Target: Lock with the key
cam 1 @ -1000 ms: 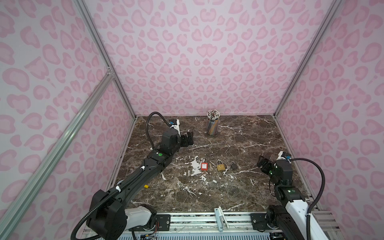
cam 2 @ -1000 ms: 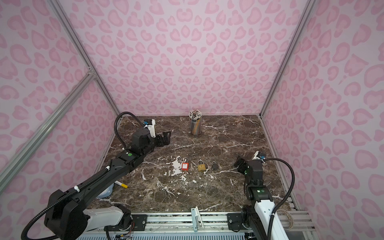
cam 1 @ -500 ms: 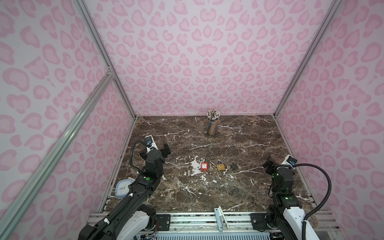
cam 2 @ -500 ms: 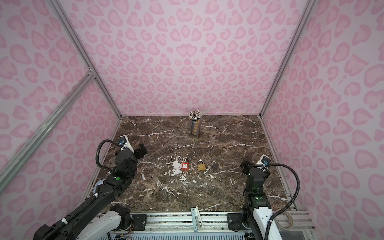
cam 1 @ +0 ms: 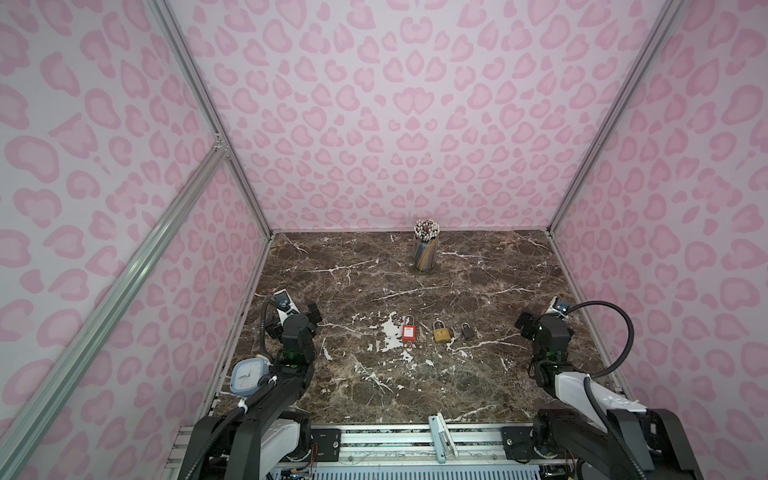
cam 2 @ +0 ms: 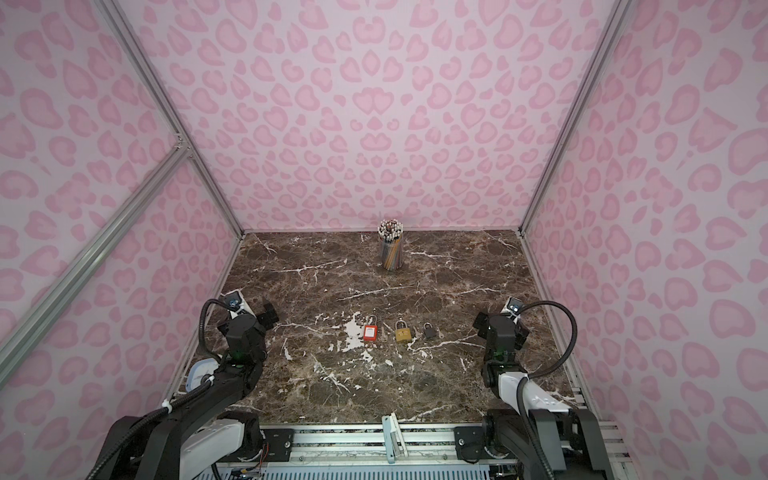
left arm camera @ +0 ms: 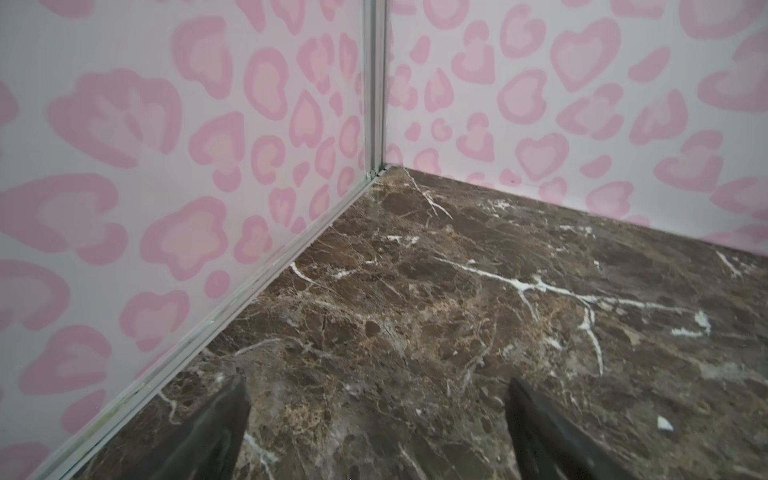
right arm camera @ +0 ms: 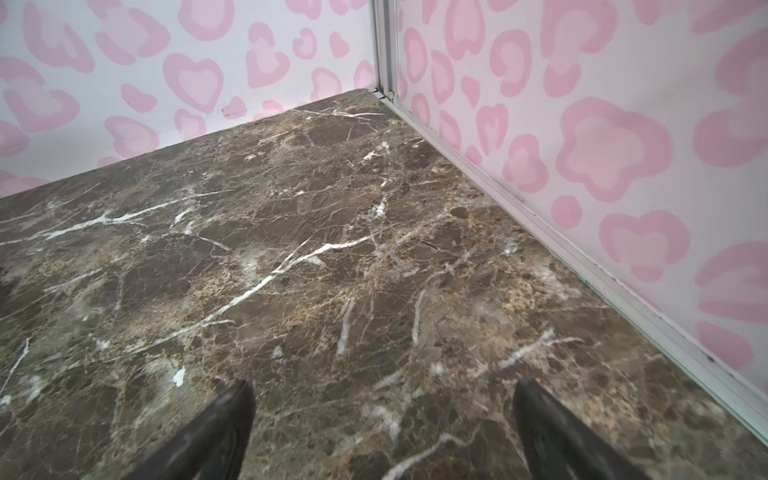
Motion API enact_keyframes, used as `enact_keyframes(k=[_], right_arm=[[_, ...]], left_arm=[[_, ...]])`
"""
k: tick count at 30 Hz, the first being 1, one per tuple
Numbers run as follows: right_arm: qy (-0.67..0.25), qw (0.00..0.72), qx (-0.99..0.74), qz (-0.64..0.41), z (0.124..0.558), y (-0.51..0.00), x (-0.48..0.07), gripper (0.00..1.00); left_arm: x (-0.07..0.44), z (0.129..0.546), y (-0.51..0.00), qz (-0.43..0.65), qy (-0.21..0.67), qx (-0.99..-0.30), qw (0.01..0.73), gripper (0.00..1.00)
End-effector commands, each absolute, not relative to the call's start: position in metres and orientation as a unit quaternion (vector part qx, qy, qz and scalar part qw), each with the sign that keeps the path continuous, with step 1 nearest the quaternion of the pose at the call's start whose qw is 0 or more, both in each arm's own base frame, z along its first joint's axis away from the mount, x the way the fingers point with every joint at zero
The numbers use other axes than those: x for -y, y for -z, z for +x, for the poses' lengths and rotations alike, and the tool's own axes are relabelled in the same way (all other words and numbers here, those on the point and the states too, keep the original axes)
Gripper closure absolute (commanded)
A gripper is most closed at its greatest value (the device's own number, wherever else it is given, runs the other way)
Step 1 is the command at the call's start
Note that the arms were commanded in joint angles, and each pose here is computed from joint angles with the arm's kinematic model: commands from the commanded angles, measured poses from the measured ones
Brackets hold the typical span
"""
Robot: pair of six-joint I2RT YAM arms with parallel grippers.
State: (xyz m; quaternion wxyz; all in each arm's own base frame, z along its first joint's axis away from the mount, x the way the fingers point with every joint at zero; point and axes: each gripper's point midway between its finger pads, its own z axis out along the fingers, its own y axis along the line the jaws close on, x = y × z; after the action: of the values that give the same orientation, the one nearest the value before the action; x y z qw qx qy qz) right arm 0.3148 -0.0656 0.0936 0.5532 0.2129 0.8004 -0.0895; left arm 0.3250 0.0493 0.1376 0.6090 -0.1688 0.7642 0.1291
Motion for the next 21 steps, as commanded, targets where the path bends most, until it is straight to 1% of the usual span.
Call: enact_keyframes(k=[1,4,7,9,11,12,13,14,16,21], right_arm=[[0.095,0.617,-0.760,0.180,0.340,-0.129,0.063,0.02],[0.106,0.623,-0.762,0.140,0.353,-0.131,0.054,0.02],[0.110,0.633,-0.757,0.119,0.354,-0.126,0.047,0.02],[0.108,0.638,-0.756,0.099,0.356,-0.121,0.039,0.02],[0.109,0.631,-0.764,0.071,0.362,-0.111,0.027,0.02],[0.111,0.637,-0.760,0.057,0.367,-0.112,0.022,0.01],[0.120,0.640,-0.757,0.055,0.372,-0.113,0.020,0.01],[0.123,0.630,-0.764,0.063,0.373,-0.111,0.023,0.01],[0.127,0.592,-0.792,0.082,0.381,-0.103,0.030,0.01],[0.108,0.602,-0.786,0.093,0.385,-0.103,0.037,0.01]], left_arm=[[-0.025,0.341,-0.159,-0.097,-0.084,-0.732,0.669,0.03],[-0.001,0.349,-0.148,-0.019,-0.051,-0.741,0.670,0.03],[0.009,0.357,-0.135,0.011,-0.034,-0.749,0.662,0.03],[0.007,0.364,-0.128,0.008,-0.029,-0.750,0.661,0.03],[0.000,0.373,-0.123,-0.008,-0.029,-0.771,0.636,0.03],[-0.003,0.377,-0.123,-0.015,-0.022,-0.770,0.637,0.03],[-0.014,0.382,-0.120,-0.044,-0.039,-0.779,0.625,0.03],[-0.025,0.386,-0.117,-0.071,-0.045,-0.787,0.611,0.03],[-0.028,0.386,-0.116,-0.073,-0.033,-0.788,0.611,0.03],[-0.027,0.386,-0.117,-0.072,-0.035,-0.786,0.612,0.03]])
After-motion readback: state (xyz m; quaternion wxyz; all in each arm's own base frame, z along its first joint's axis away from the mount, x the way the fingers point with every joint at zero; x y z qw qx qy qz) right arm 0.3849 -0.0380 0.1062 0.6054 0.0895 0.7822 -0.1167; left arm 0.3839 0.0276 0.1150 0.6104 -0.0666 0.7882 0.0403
